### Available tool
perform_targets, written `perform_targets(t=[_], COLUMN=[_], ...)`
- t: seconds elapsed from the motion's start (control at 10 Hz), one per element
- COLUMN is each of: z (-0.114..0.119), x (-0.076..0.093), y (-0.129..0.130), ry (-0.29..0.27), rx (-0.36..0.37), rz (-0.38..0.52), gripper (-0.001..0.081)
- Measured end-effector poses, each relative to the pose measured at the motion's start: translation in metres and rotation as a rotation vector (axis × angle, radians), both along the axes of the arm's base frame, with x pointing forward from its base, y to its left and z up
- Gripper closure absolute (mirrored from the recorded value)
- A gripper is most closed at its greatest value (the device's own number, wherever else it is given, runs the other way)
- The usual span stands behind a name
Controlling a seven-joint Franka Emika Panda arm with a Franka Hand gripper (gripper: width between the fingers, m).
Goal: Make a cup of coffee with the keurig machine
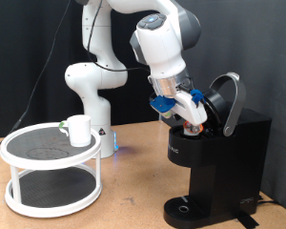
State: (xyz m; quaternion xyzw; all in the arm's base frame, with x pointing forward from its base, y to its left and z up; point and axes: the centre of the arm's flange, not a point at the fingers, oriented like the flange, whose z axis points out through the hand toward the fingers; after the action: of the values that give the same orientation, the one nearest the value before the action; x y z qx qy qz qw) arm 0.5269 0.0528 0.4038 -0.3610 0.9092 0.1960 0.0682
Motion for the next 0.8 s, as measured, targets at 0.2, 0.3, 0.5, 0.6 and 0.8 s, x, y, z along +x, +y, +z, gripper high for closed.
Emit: perform_targets(t=[0.2,0.3,0.5,0.6,0.8], z=[0.004,0.008,0.017,0.02,0.019], x=[-0.001,-0.003,-0.011,-0.016,-0.025], y=[0.0,0.0,0.0,0.001,0.001], ry=[-0.014,-0.016,-0.004,0.007,0.046], rx=[0.022,0.037,0.054,0.051,0.021], rz=[0.021,0.047,0.097,0.112,0.139], gripper=[0.0075,0.0072,0.0072,0.0072,0.0072])
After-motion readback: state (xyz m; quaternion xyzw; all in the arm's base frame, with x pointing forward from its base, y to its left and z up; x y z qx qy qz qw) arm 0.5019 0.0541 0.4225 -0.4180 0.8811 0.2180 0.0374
